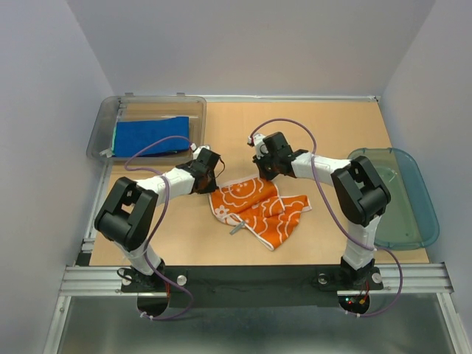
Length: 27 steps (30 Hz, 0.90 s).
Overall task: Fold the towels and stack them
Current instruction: Flatten out the crumpled towel
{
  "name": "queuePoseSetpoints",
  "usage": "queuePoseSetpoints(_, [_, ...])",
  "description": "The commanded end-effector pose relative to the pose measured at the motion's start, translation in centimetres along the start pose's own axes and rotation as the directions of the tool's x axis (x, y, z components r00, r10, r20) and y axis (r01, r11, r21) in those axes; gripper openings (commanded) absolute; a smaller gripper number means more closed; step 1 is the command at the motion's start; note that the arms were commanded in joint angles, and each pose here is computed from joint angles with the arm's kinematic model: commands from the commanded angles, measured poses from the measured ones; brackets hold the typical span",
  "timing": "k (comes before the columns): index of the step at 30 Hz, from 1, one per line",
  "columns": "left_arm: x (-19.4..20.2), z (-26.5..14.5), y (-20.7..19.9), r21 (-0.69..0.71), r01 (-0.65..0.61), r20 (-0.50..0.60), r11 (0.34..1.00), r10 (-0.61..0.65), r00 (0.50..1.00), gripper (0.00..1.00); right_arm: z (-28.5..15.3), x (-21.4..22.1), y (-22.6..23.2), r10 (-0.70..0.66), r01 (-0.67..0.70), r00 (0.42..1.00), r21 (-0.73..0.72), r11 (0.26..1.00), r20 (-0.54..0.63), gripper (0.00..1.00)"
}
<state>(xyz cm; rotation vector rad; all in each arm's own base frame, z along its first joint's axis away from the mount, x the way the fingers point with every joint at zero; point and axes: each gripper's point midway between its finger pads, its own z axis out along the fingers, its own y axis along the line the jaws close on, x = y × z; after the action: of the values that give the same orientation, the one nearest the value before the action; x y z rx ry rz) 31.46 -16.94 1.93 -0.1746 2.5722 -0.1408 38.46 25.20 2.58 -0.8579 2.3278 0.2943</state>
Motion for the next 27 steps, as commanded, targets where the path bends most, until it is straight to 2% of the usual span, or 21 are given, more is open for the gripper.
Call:
queuePoseSetpoints(1, [5.2,1.1,1.7,-0.046,-0.027,-0.165,0.999,0.019,0.986,0.00,-0.5,3.0,0.3,-0.014,0.014,0.995,0.005,1.000,-0.100,0.00])
queuePoseSetpoints(6, [2.5,0.3,0.9,-0.033,-0.067,-0.103,0.997,0.064,0.993,0.00,-1.9,0.9,-0.5,-0.004,0.006,0.999,0.059,0.998,-0.043,0.00])
queuePoseSetpoints(11, [-4.3,-2.8,-2.0,0.039,-0.111,0.082,0.993,0.107,0.991,0.00,-4.6,-2.7,-3.3,0.015,-0.024,0.999,0.211,0.977,0.047,0.01])
queuePoseSetpoints(15, [-9.7,-5.6,-4.8,0.107,-0.166,0.227,0.980,0.138,0.964,0.00,-7.5,-7.3,-5.8,0.036,-0.085,0.985,0.296,0.951,0.166,0.00])
queuePoseSetpoints(16, [-12.0,-7.0,-5.9,0.129,-0.187,0.291,0.974,0.143,0.946,0.00,-8.5,-8.1,-7.0,0.048,-0.111,0.980,0.332,0.937,0.193,0.01])
queuePoseSetpoints(19, [-15.8,-9.6,-7.6,0.155,-0.220,0.396,0.963,0.144,0.907,0.00,-11.2,-11.1,-9.4,0.056,-0.167,0.958,0.388,0.906,0.280,0.01])
queuePoseSetpoints(22, [-21.9,-14.8,-10.1,0.189,-0.263,0.551,0.946,0.119,0.826,0.00,-14.8,-14.4,-11.4,0.046,-0.218,0.925,0.430,0.876,0.376,0.00])
queuePoseSetpoints(25, [-25.0,-18.5,-11.7,0.204,-0.340,0.641,0.918,0.137,0.755,0.00,-18.6,-17.0,-12.5,0.009,-0.239,0.894,0.460,0.855,0.447,0.01])
queuePoseSetpoints(27, [-27.8,-22.8,-13.1,0.226,-0.378,0.716,0.898,0.110,0.690,0.00,-22.3,-19.4,-13.1,-0.037,-0.255,0.859,0.489,0.835,0.510,0.01])
